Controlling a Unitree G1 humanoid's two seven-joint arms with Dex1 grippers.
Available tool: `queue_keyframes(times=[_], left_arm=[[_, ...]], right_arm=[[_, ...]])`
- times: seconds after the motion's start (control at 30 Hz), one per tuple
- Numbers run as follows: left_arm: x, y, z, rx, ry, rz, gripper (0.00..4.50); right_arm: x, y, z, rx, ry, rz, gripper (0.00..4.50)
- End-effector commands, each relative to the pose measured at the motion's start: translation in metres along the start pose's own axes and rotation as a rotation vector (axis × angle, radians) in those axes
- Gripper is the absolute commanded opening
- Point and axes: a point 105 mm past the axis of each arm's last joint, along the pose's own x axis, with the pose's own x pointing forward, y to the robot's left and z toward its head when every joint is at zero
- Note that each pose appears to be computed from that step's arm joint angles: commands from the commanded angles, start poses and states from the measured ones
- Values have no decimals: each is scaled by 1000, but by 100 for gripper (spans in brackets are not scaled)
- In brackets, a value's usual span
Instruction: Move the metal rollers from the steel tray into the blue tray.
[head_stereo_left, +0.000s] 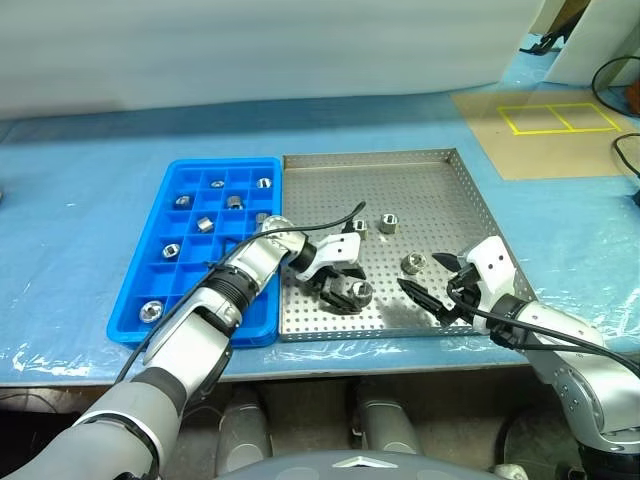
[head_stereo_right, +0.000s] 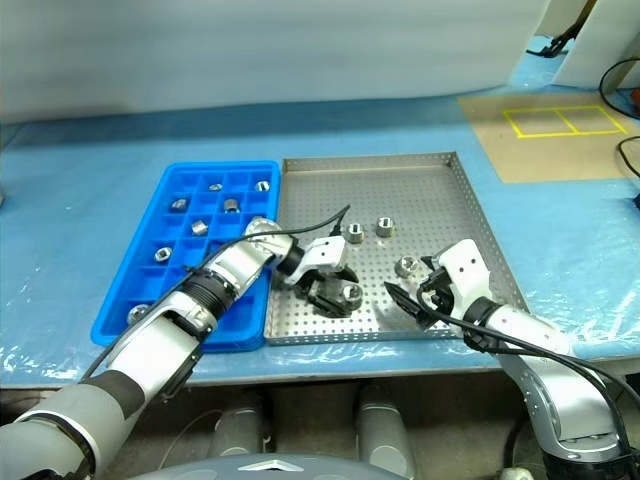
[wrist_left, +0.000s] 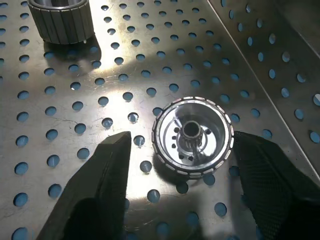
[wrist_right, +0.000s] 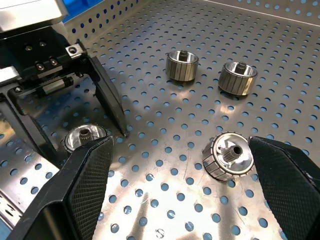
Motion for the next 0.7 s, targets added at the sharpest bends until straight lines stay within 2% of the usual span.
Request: queue_keyframes(times=[0.03, 0.2, 0.23, 0.27, 0.37, 0.4, 0.47, 0.53, 0.63, 0.7], left_arm=[[3, 4, 3, 1, -23, 48, 212], [4, -3, 1, -5, -32, 6, 212], [3, -3, -1, -10, -32, 3, 182], [3, -2, -1, -8, -27, 9, 176], [1, 9, 3, -1, -40, 95, 176], [-3, 13, 12, 8, -83, 122, 176], [-19, 24, 34, 2, -202, 202, 176], [-38, 27, 46, 19, -264, 227, 176], [-70, 28, 51, 22, -297, 282, 176], [-91, 30, 50, -34, -321, 341, 176]], right_arm=[[0, 0, 9, -36, -33, -3, 450], [0, 1, 9, -39, -28, -1, 450], [0, 2, 8, -40, -26, 0, 450], [0, 2, 8, -39, -26, 3, 450], [1, 5, 9, -38, -28, 15, 450], [1, 6, 10, -38, -31, 25, 450], [3, 7, 16, -49, -50, 48, 450], [6, 6, 28, -41, -89, 68, 450], [17, 8, 42, -69, -118, 128, 450], [30, 11, 51, -93, -136, 171, 450]])
